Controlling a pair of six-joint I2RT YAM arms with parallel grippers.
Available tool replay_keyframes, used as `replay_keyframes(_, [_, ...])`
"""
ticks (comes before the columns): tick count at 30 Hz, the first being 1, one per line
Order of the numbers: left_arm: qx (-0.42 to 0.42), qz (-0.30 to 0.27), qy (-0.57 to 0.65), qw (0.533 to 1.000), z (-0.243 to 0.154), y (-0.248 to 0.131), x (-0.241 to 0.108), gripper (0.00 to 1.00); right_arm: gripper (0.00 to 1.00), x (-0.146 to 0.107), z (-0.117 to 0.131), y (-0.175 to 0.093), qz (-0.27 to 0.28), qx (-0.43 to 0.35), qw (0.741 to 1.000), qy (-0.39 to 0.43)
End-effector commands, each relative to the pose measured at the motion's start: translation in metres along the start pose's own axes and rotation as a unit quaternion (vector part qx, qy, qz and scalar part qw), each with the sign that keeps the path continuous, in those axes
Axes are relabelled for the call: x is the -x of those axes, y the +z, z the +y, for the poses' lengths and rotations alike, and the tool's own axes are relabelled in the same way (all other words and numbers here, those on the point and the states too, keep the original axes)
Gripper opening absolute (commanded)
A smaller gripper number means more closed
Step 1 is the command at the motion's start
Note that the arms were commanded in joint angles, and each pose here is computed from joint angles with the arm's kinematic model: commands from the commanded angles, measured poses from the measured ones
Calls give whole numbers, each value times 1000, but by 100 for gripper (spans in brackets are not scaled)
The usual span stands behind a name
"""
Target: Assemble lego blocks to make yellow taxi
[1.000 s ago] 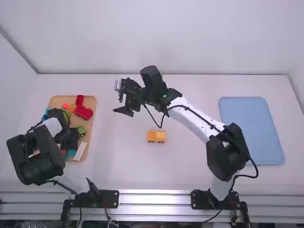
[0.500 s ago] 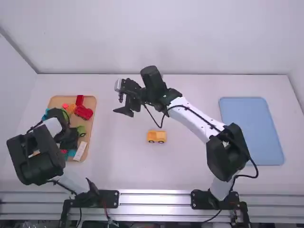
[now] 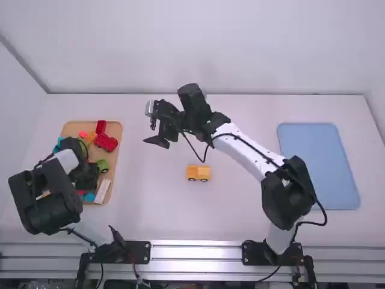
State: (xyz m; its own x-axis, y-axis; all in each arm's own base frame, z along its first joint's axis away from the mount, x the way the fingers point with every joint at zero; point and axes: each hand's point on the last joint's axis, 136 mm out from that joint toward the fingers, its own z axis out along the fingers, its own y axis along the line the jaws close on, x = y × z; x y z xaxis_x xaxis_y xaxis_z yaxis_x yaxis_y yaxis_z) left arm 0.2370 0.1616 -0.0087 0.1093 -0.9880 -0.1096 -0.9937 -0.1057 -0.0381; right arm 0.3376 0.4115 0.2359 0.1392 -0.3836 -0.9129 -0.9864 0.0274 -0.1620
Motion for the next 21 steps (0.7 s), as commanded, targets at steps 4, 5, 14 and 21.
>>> replay_keyframes(4, [5, 0, 4, 1000, 5, 7, -4, 41, 98, 9, -5, -2, -6, -4, 1000, -5])
replay_keyframes(5, [3, 0, 4, 1000, 5, 9, -5, 40, 98, 9, -5, -2, -6, -4, 1000, -4])
replay_keyframes(14, [2, 0, 0, 1000, 9, 14, -7, 22, 98, 9, -6, -2, -6, -5, 1000, -4])
replay_keyframes(21, [-42, 29, 112, 992, -15, 2, -12, 17, 98, 7, -6, -3, -4, -4, 1000, -2])
